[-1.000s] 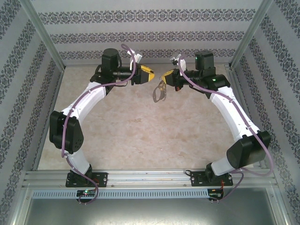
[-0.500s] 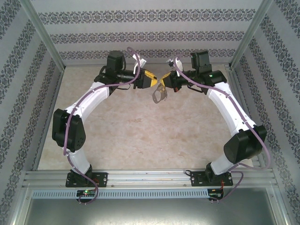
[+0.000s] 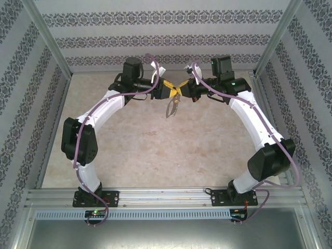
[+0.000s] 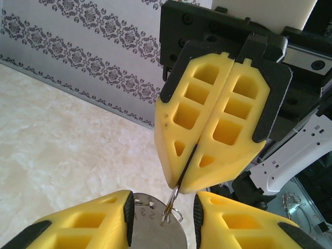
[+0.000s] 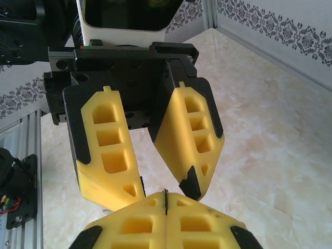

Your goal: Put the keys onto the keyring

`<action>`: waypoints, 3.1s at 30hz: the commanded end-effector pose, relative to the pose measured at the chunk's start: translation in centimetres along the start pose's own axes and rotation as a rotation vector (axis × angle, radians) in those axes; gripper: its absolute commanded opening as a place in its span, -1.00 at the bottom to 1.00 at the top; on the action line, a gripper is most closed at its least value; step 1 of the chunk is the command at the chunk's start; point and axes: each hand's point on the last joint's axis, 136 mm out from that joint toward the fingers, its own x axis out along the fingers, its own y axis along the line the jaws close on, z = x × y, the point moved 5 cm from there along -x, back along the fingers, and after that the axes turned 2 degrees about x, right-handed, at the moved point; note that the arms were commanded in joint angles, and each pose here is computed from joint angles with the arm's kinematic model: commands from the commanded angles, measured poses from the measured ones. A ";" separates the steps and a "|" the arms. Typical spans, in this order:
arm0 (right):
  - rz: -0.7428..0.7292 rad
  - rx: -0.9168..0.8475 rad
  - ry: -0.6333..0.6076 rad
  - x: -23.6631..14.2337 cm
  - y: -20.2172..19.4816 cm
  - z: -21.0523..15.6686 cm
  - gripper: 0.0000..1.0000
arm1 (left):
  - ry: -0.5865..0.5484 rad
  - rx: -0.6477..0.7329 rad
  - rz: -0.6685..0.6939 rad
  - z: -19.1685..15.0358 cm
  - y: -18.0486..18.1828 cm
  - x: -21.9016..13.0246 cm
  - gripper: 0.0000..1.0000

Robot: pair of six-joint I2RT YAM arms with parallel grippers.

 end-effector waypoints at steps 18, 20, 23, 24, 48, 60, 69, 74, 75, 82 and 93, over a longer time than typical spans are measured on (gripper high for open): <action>0.030 -0.044 -0.026 -0.2 0.9 0.9 -1.00 | -0.032 0.059 -0.062 1.1 -1.4 0.8 -1.00; 0.008 -0.036 -0.044 -0.5 0.6 1.1 -0.68 | -0.041 0.064 -0.045 1.2 -1.3 0.8 -1.00; -0.042 -0.019 -0.129 -1.7 0.0 1.7 -0.22 | -0.054 0.079 -0.012 1.2 -1.3 0.6 -1.00; -0.063 -0.014 -0.161 -2.2 -0.2 1.8 -0.17 | -0.060 0.084 0.000 1.3 -1.4 0.5 -1.00; -0.345 0.062 -0.414 -0.2 -1.7 -5.7 0.16 | -0.308 0.014 0.130 2.7 -2.0 -1.1 -1.00; -0.242 0.015 -0.374 2.3 -0.2 -5.3 0.21 | -0.307 0.005 0.115 2.7 -2.1 -0.9 -1.00; -0.271 -0.006 -0.386 3.1 -1.1 -3.9 0.21 | -0.297 -0.001 0.100 2.6 -2.1 -0.6 -1.00; -0.284 -0.019 -0.387 3.1 -1.4 -3.3 0.19 | -0.295 -0.004 0.099 2.6 -2.0 -0.4 -1.00; -0.282 -0.021 -0.380 3.2 -1.4 -3.3 0.17 | -0.294 -0.005 0.098 2.5 -2.0 -0.4 -1.00; -0.288 -0.037 -0.350 3.1 -1.2 -4.0 -0.08 | -0.295 -0.001 0.101 2.7 -2.1 -0.5 -1.00; -0.330 -0.057 -0.333 1.9 -0.8 -4.8 -0.34 | -0.293 0.007 0.107 3.0 -2.3 -0.5 -1.00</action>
